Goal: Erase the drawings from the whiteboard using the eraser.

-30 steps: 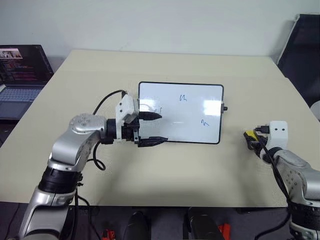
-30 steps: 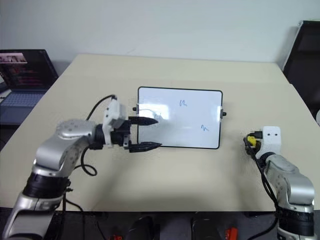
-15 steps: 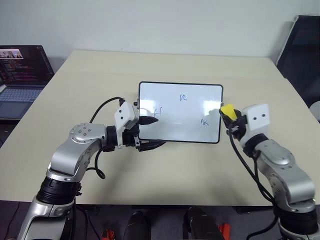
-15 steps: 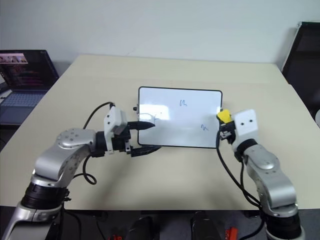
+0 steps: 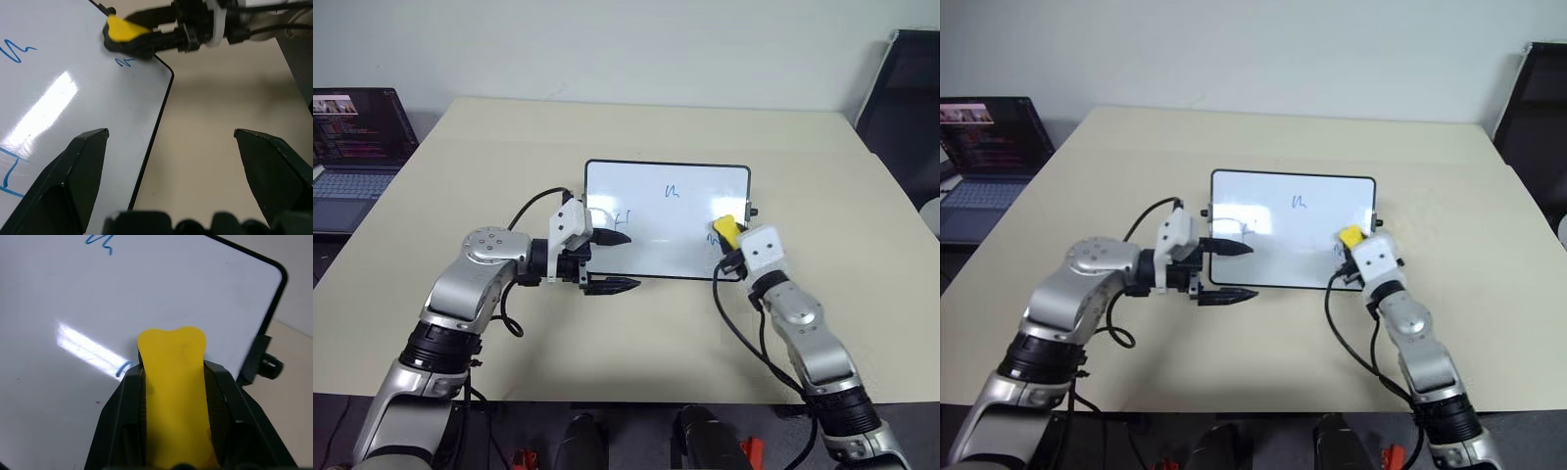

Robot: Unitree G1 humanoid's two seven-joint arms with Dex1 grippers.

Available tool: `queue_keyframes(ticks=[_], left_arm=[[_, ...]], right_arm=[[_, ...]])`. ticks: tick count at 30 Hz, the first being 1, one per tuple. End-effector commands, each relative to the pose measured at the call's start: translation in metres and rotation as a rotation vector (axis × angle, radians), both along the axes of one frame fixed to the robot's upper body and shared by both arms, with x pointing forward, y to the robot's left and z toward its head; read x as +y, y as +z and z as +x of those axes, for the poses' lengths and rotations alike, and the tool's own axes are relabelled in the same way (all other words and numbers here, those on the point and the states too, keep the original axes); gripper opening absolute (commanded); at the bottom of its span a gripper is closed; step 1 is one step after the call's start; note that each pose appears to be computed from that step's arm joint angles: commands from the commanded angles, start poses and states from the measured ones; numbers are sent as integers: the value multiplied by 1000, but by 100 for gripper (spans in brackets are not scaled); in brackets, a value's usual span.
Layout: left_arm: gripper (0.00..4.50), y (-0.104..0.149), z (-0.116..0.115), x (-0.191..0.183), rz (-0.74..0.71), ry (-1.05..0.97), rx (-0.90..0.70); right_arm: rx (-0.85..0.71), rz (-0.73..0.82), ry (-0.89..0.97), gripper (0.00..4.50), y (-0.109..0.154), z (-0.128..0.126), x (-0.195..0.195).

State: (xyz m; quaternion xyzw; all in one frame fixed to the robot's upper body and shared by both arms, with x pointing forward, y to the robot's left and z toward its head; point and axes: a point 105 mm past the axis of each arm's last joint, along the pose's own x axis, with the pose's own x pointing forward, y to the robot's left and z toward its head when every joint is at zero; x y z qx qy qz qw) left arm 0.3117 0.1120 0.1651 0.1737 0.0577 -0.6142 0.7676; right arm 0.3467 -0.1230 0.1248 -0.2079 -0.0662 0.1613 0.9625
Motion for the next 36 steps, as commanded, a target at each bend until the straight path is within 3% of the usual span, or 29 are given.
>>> queue_keyframes(ticks=[1,6,12,16,25,32,36], left_arm=[[450,12,0,-5,-1,-20,-51],[450,12,0,-4,9,-18,-47],[450,9,1,4,28,-1,-30],[450,8,0,8,34,13,-23],[450,10,-1,8,33,28,-24],[450,8,-3,8,33,19,-18],[450,6,-4,9,34,18,-15]], right_arm=[[59,-31,58,125,-20,-7,9],[59,-51,78,125,-22,-10,14],[-13,-93,-112,125,-5,9,-15],[97,-108,-125,125,-24,5,-22],[323,-202,58,125,-58,-25,-1],[96,-172,-178,125,-4,6,-27],[92,-178,-200,125,0,11,-28]])
